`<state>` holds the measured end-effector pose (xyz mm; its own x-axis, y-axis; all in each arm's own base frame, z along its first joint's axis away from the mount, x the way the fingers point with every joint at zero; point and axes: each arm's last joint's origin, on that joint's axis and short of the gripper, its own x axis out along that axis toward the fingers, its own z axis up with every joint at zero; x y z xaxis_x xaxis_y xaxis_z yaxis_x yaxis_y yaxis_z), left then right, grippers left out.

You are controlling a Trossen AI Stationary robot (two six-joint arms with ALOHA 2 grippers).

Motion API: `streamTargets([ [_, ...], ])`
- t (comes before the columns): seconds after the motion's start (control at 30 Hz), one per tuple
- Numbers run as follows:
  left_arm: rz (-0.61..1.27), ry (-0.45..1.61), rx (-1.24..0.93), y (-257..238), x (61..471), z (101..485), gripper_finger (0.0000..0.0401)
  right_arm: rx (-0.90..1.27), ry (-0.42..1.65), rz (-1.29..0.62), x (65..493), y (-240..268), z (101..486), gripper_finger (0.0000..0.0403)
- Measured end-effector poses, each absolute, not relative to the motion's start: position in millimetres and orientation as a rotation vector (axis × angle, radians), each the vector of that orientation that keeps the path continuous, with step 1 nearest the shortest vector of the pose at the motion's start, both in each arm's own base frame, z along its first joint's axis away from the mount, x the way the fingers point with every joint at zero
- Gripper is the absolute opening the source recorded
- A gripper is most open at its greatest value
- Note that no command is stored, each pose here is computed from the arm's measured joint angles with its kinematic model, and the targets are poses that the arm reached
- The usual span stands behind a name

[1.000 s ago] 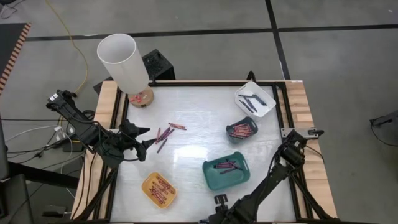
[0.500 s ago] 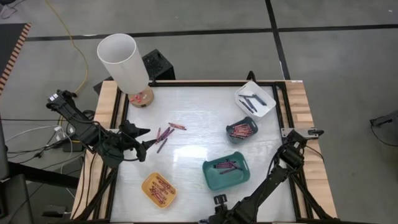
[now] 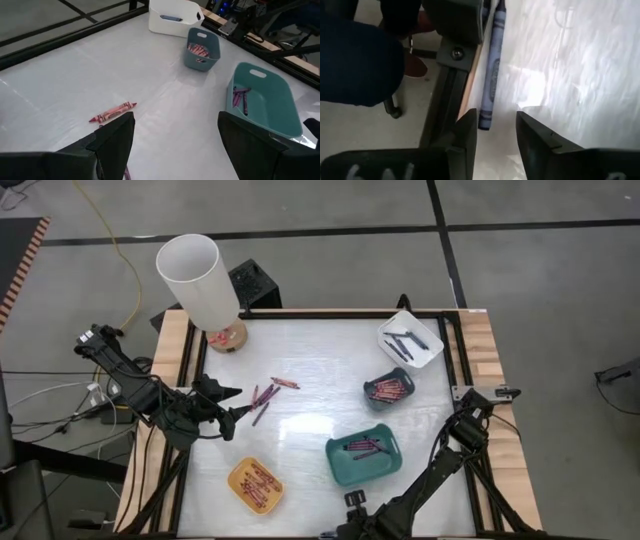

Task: Sort crayons
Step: Put the blue crayon into the white bin

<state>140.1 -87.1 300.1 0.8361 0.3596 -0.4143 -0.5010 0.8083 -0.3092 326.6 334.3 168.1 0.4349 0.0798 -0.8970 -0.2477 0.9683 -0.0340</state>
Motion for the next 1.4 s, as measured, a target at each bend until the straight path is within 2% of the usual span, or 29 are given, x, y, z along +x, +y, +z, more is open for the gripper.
streamTargets([
  [0.73, 0.472, 0.347, -0.428, -87, 140, 300, 0.0276, -0.178, 1.124, 0.192, 327, 331, 167, 0.0008],
  [1.2, 0.469, 0.350, -0.420, -87, 140, 300, 0.0276, -0.153, 1.124, 0.155, 328, 327, 171, 0.0002],
  [1.4, 0.469, 0.350, -0.420, -87, 140, 300, 0.0276, -0.199, 1.133, 0.115, 333, 321, 194, 0.0002],
])
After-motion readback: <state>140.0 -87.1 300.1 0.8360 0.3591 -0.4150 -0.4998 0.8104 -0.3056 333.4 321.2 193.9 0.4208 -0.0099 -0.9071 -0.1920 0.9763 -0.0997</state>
